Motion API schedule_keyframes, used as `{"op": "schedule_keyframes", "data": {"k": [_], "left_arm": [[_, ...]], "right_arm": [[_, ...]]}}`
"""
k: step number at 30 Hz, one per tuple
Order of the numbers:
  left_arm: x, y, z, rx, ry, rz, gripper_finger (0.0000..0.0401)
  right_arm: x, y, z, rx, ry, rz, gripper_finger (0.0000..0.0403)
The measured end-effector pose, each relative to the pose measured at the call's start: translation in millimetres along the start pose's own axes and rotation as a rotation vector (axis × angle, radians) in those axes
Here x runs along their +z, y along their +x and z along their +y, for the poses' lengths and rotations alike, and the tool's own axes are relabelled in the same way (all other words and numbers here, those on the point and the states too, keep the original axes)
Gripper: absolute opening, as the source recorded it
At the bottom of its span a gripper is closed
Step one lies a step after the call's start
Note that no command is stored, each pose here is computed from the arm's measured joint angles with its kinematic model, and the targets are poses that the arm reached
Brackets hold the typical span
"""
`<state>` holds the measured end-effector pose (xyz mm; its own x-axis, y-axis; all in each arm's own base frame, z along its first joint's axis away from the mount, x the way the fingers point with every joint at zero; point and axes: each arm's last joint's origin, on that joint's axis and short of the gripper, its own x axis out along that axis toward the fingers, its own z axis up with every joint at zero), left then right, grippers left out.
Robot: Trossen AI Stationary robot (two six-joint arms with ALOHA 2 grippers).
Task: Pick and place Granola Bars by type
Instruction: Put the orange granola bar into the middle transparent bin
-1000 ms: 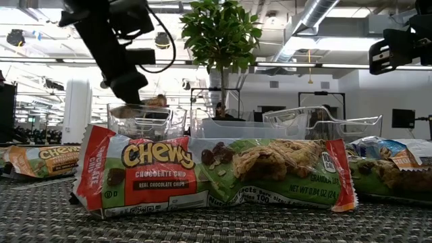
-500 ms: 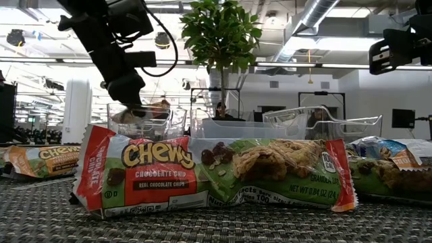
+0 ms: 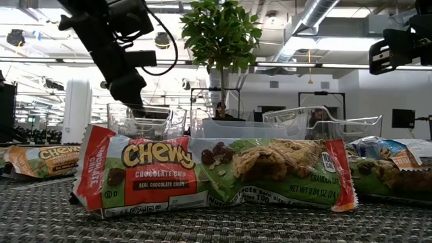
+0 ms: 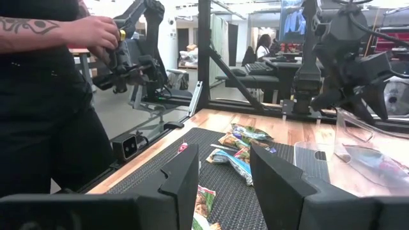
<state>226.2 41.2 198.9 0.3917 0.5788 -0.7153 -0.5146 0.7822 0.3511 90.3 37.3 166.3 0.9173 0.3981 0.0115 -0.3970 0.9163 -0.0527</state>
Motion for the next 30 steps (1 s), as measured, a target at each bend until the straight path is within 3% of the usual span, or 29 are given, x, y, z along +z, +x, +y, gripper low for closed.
{"op": "schedule_keyframes", "data": {"k": [7,16,23,30], "left_arm": [[17,-9,2,-0.008,-0.032,-0.053,0.0121],[57,-52,-4,-0.092,-0.088,-0.212,0.0121],[74,-95,-23,-0.236,-0.165,-0.298,0.0121],[60,-120,-52,-0.479,-0.338,-0.208,0.0121]], "right_arm": [[0,0,0,0.000,0.000,0.000,0.0134],[0,0,0,0.000,0.000,0.000,0.0134],[0,0,0,0.000,0.000,0.001,0.0133],[0,0,0,0.000,0.000,0.000,0.0133]]}}
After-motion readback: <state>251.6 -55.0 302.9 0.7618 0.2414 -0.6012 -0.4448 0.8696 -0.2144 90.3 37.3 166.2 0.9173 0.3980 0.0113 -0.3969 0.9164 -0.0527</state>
